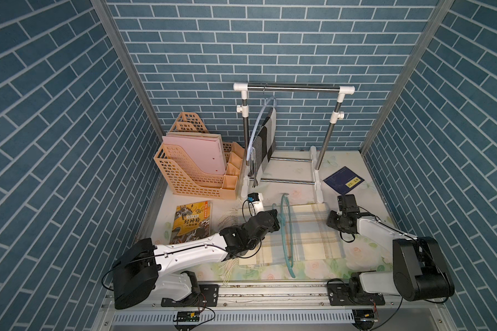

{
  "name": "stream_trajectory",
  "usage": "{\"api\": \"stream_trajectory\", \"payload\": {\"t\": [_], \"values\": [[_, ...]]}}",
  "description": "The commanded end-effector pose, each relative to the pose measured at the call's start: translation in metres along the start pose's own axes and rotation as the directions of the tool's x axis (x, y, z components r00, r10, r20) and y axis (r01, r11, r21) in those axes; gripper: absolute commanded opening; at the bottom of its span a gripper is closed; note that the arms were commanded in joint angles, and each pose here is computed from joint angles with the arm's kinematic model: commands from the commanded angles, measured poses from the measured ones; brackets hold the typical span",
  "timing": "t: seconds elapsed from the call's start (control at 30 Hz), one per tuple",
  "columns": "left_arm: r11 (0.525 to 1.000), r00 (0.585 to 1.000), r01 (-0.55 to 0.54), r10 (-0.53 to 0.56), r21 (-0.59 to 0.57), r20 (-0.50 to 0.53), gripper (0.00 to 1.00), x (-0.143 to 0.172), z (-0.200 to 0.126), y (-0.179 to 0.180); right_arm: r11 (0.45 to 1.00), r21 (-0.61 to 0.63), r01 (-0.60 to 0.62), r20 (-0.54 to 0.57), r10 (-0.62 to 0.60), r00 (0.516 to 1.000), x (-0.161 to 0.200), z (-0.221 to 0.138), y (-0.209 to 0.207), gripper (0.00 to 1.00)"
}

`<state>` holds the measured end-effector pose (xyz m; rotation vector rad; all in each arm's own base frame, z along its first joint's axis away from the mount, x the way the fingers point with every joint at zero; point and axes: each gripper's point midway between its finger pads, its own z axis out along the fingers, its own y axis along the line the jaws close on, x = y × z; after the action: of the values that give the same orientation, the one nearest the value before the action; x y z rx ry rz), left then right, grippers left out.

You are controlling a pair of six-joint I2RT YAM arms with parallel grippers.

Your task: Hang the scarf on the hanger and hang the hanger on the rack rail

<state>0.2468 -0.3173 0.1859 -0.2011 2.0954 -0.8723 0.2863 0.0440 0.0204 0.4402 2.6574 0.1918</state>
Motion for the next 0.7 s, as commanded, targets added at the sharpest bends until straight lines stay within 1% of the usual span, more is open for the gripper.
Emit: {"api": "stream_trajectory", "payload": {"t": [0.0, 0.07, 0.1, 0.23, 0.43, 0.53, 0.67], "values": [[0.996, 0.997, -0.078, 0.078, -0.033, -0.025, 0.0, 0.01, -0.001, 0.014, 1.0, -0.002, 0.014, -0.01, -0.014, 1.0, 0.008, 0.0, -0.003, 0.13], [0.994, 0.995, -0.098, 0.097, -0.044, -0.023, 0.0, 0.011, -0.002, 0.02, 1.0, -0.022, 0.016, -0.005, -0.016, 1.0, 0.008, -0.003, 0.001, 0.01], [0.994, 0.995, -0.102, 0.101, -0.05, -0.019, 0.0, 0.012, -0.003, 0.024, 0.999, -0.036, 0.017, -0.001, -0.017, 1.0, 0.008, -0.005, 0.004, 0.0], [0.992, 0.994, -0.106, 0.106, -0.069, -0.003, 0.0, 0.015, -0.006, 0.038, 0.995, -0.102, 0.025, 0.043, -0.021, 0.999, 0.001, -0.023, 0.022, 0.0], [0.993, 0.996, -0.082, 0.085, -0.088, 0.028, 0.0, 0.012, -0.009, 0.044, 0.972, -0.224, 0.079, 0.102, -0.057, 0.993, -0.003, -0.062, 0.064, 0.0], [0.993, 0.996, -0.069, 0.073, -0.093, 0.041, 0.0, 0.012, -0.01, 0.043, 0.954, -0.278, 0.115, 0.122, -0.083, 0.989, 0.001, -0.079, 0.086, 0.0], [0.994, 0.997, -0.042, 0.048, -0.097, 0.059, 0.0, 0.012, -0.013, 0.041, 0.902, -0.413, 0.124, 0.101, -0.09, 0.991, 0.018, -0.095, 0.117, 0.0]]}}
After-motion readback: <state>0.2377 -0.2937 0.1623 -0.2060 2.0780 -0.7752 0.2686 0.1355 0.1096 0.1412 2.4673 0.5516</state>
